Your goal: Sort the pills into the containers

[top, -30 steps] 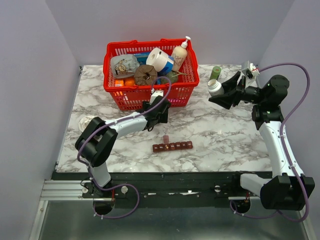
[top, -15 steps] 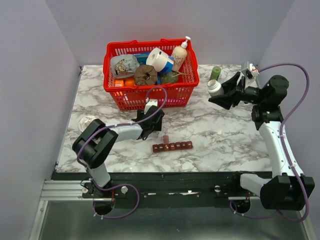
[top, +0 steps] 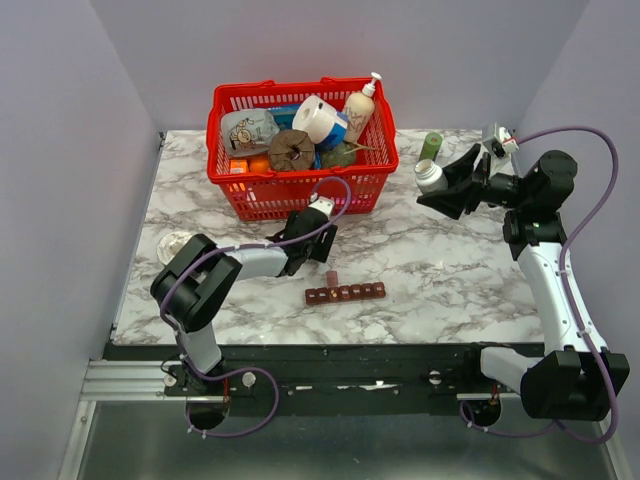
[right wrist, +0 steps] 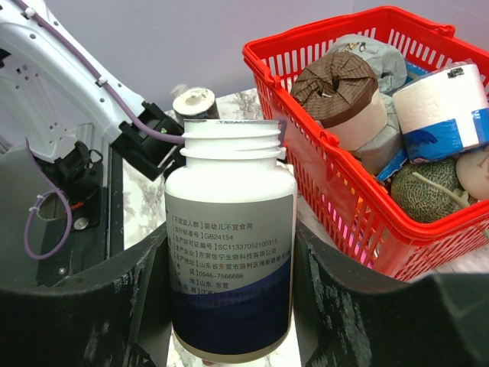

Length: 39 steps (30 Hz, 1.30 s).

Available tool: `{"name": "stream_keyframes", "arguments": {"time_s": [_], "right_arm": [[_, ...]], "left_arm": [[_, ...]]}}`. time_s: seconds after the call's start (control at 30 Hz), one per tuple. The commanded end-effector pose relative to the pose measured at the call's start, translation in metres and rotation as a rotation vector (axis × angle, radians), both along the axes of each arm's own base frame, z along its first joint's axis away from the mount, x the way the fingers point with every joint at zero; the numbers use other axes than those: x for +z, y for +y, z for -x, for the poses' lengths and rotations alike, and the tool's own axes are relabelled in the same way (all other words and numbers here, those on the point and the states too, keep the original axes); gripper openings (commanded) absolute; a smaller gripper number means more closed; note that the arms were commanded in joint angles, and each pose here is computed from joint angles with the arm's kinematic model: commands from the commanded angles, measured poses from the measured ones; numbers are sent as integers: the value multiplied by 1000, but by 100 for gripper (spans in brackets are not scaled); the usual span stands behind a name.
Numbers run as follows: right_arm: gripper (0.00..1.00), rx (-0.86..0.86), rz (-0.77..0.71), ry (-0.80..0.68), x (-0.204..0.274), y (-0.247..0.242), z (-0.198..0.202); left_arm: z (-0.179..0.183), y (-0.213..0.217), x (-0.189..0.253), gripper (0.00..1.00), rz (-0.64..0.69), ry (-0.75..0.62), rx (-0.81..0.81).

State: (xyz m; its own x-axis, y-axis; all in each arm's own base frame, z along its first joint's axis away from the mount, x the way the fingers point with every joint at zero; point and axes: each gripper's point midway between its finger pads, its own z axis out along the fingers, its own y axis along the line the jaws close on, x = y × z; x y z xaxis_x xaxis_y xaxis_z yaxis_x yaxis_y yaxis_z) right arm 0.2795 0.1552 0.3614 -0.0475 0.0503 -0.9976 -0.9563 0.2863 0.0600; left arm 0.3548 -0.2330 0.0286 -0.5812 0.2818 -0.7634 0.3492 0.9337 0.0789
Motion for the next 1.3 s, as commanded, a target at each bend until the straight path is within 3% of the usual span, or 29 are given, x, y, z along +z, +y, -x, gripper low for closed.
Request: {"name": "stream_keyframes", "arguments": {"time_s": [0.0,0.37,0.43,0.47,0.8,0.87,1.03,1.27], "right_arm": [[13,25,9,-30,0,2,7],[13,29,10,-32,0,3,7],[13,28,10,-29,0,2,7],[13,28,10,-30,0,3,7],[13,31,10,-34,1,3,9],[13,31,11,-32,0,3,8],[13,34,11,-32,0,3,9],[13,35,11,-34,1,3,9]], "left_arm": [[-4,-8,-8,81,-8,28,-54],[18,9,-27,76,9,105,23],[21,11,-31,73,8,114,24],[21,10,-33,66,10,118,26],[21,12,-28,56,16,115,41],[23,11,-25,56,26,111,30],[29,13,-22,69,25,124,17],[30,16,-26,68,6,132,25]]}}
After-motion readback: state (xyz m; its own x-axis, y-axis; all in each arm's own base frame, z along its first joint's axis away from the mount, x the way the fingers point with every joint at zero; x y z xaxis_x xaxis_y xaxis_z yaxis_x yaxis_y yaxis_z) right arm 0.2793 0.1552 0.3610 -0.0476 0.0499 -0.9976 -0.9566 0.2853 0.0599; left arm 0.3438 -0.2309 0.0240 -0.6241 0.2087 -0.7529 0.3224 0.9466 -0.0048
